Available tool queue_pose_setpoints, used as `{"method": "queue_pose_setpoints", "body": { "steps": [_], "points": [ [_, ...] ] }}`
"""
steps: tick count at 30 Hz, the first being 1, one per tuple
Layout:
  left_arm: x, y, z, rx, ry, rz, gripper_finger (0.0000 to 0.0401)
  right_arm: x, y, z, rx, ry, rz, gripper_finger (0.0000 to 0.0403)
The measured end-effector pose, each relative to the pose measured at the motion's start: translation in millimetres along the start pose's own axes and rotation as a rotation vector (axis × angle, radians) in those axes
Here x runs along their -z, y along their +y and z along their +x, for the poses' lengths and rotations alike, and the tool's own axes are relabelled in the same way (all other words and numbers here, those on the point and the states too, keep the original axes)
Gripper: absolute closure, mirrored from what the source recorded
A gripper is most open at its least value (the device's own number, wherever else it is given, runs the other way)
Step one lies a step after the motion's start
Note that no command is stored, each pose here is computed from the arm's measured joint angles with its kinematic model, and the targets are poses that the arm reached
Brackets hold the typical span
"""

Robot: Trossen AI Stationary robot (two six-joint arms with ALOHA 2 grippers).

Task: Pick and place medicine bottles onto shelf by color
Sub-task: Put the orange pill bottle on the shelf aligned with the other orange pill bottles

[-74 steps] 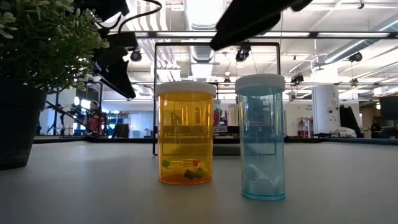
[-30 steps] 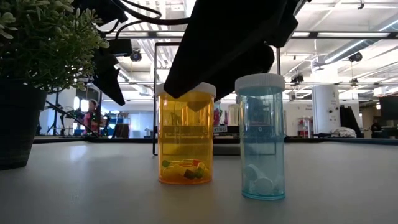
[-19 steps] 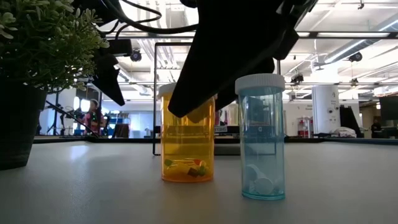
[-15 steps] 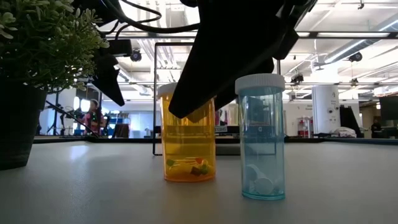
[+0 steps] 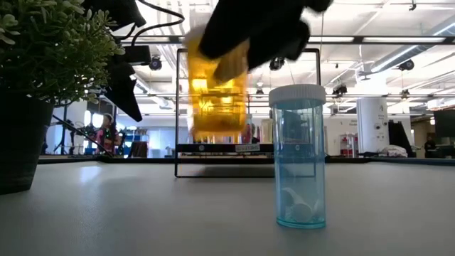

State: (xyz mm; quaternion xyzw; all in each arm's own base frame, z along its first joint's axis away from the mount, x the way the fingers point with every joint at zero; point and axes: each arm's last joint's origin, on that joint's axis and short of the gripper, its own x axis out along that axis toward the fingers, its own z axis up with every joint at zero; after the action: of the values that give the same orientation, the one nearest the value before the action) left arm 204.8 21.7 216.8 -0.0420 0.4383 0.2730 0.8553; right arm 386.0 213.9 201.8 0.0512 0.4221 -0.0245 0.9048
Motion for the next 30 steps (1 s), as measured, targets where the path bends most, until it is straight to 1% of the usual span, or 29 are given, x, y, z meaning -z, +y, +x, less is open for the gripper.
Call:
{"method": "queue_pose_setpoints", "body": {
  "steps": [6,14,16,18,20,23,25,27,30],
  "points": [
    [0.2,0.0,0.1,0.0,0.001,-0.001,0.0182,-13.2,-10.3,-45.5,-0.002,-0.006,-0.001,0.0202],
    [0.2,0.1,0.2,0.0,0.001,-0.002,0.0182,-35.3,-23.5,-112.9,-0.065,-0.134,0.028,0.02],
    [0.2,0.0,0.1,0.0,0.0,-0.002,0.0182,-39.7,-29.1,-130.9,-0.049,-0.181,0.024,0.02],
    [0.1,0.0,0.1,0.0,0.0,-0.003,0.0182,-41.5,-37.6,-146.9,0.031,-0.225,-0.007,0.02],
    [0.1,0.0,0.2,0.0,0.0,-0.003,0.0182,-42.6,-49.4,-161.2,0.152,-0.267,-0.013,0.02],
    [0.1,0.0,0.2,0.0,0.0,-0.003,0.0182,-44.2,-72.8,-175.5,0.333,-0.29,0.0,0.02],
    [0.0,-0.1,0.2,0.0,-0.001,-0.004,0.0182,-44.8,-90.9,-180.4,0.416,-0.276,0.019,0.02],
    [0.1,0.0,0.2,0.0,0.0,-0.004,0.0182,-45.7,-108.8,-180.8,0.468,-0.247,0.037,0.02],
    [0.1,0.0,0.2,0.0,0.0,-0.005,0.0182,-46.3,-138.1,-175.2,0.56,-0.175,0.055,0.02]
  ]
}}
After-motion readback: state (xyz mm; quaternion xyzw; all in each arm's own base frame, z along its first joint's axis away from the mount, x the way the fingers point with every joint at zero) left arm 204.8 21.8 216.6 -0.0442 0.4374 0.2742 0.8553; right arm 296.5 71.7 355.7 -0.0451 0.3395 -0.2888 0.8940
